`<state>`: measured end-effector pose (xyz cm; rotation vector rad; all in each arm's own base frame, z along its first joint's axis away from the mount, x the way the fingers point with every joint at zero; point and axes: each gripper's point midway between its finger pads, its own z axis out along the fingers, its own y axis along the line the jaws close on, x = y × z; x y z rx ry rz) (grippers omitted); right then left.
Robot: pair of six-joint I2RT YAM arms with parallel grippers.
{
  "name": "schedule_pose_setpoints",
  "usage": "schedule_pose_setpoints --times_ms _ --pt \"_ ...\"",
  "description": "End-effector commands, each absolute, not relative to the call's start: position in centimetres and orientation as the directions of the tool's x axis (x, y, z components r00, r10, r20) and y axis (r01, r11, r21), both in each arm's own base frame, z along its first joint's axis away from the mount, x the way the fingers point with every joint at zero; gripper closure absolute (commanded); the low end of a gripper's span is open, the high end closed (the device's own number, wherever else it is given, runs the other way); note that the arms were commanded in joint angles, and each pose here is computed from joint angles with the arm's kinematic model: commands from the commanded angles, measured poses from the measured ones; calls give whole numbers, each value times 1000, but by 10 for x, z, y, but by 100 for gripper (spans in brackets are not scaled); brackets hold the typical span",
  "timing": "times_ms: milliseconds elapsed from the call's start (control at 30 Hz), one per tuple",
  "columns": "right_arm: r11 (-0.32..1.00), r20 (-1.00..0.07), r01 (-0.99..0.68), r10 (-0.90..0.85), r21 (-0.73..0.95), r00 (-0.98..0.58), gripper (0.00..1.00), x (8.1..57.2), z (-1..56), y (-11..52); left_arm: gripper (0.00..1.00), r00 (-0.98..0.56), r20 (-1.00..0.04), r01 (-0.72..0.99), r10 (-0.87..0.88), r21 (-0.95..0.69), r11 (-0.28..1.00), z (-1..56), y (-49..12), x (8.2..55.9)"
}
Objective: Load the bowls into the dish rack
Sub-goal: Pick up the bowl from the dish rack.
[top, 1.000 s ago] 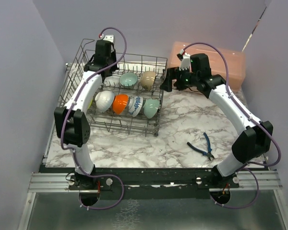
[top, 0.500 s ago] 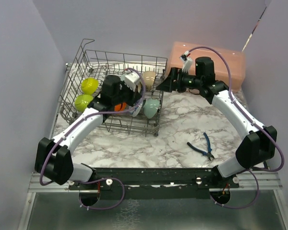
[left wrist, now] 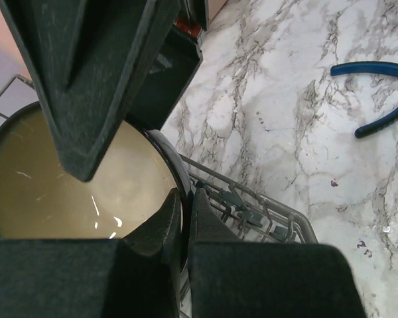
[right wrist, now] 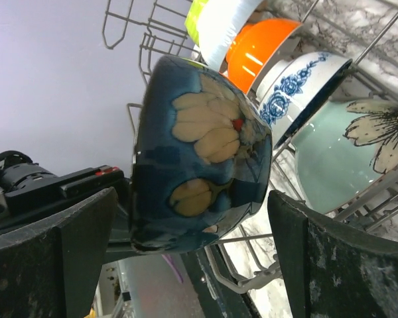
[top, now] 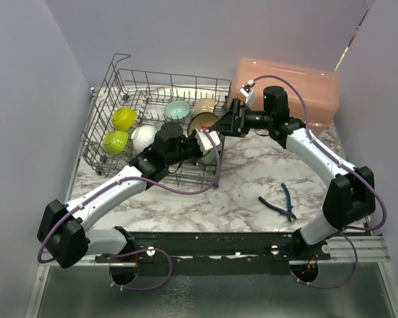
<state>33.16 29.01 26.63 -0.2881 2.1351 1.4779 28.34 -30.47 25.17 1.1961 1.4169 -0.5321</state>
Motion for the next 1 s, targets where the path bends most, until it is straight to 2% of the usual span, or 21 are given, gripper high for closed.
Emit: schedule_pose_setpoints --times_ms 0,67,200,300,333,400,433,467,567,667,733,967 --pt "337 -486 -438 72 833 -871 3 322 256 304 100 358 -874 782 328 473 406 301 -307 292" --pt "327 -485 -441 60 836 -873 13 320 256 308 100 365 -868 781 336 482 397 301 -310 290" --pt "327 -499 -453 68 829 -864 38 325 257 311 100 367 -865 779 343 487 395 301 -311 291" --pt "347 -518 -468 66 813 -853 66 329 257 310 100 365 -867 779 339 484 398 302 -311 290" --pt "354 -526 -473 65 807 -848 74 331 257 310 97 360 -869 780 339 479 402 302 -311 290" --pt "370 -542 -484 68 793 -837 89 334 257 309 71 347 -875 780 338 469 414 301 -310 292" --pt "378 -551 -489 70 786 -831 95 336 257 308 63 337 -878 778 340 463 425 301 -309 293" --pt "385 -561 -495 74 779 -824 99 338 257 308 51 326 -882 776 340 455 436 300 -308 293" --pt "399 -580 -507 84 765 -810 100 344 258 307 21 277 -900 768 335 418 486 299 -303 298" --pt "401 -596 -517 94 756 -798 100 351 258 307 5 198 -932 749 303 343 567 302 -298 305" --pt "399 -601 -521 99 754 -793 100 355 257 308 1 148 -951 723 270 291 626 307 -293 310" --pt "387 -634 -557 99 735 -767 100 366 264 304 1 -2 -999 596 36 27 803 336 -262 323"
